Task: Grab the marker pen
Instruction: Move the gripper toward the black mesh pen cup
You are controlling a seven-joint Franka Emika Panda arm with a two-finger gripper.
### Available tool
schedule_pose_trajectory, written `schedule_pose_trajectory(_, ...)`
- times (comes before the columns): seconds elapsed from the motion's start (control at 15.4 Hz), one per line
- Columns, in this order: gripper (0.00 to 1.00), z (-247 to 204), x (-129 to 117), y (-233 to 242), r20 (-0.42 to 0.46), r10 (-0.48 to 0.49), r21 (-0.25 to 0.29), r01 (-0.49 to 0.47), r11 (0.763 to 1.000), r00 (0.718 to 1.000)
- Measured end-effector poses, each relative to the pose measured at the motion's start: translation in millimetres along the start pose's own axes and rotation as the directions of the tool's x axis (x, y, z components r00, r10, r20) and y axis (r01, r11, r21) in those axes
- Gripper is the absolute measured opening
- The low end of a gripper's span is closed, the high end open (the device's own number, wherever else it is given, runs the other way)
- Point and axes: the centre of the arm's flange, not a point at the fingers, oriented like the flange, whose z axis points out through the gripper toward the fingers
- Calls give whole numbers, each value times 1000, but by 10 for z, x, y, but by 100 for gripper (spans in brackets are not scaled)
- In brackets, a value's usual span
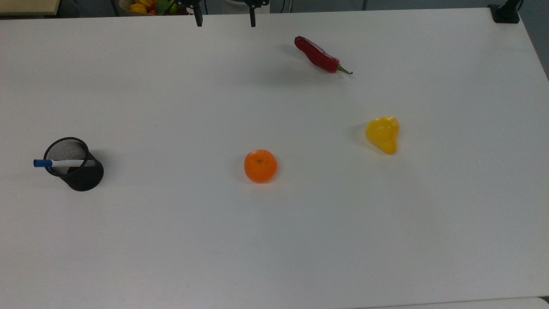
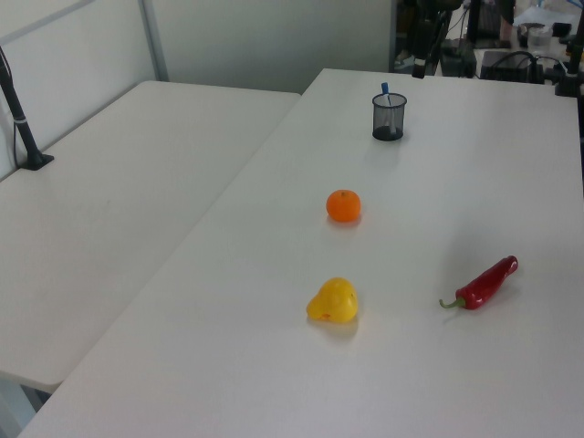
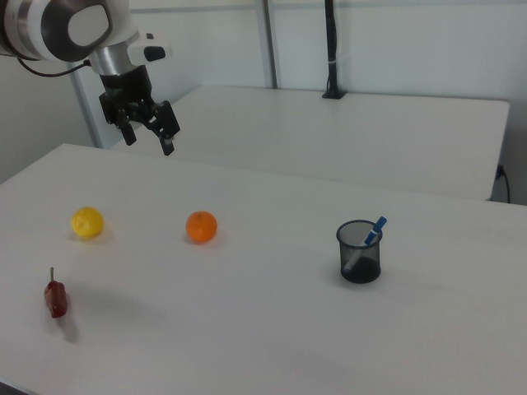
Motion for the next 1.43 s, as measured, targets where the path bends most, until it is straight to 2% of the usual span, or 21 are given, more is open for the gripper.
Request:
schedule_pose_trajectory(1.1, 100, 19, -1, 0, 4, 0, 0, 0, 1000, 1000)
schedule_pose_trajectory(1.43, 100, -8, 112, 140, -76, 24, -1, -24, 1000, 997)
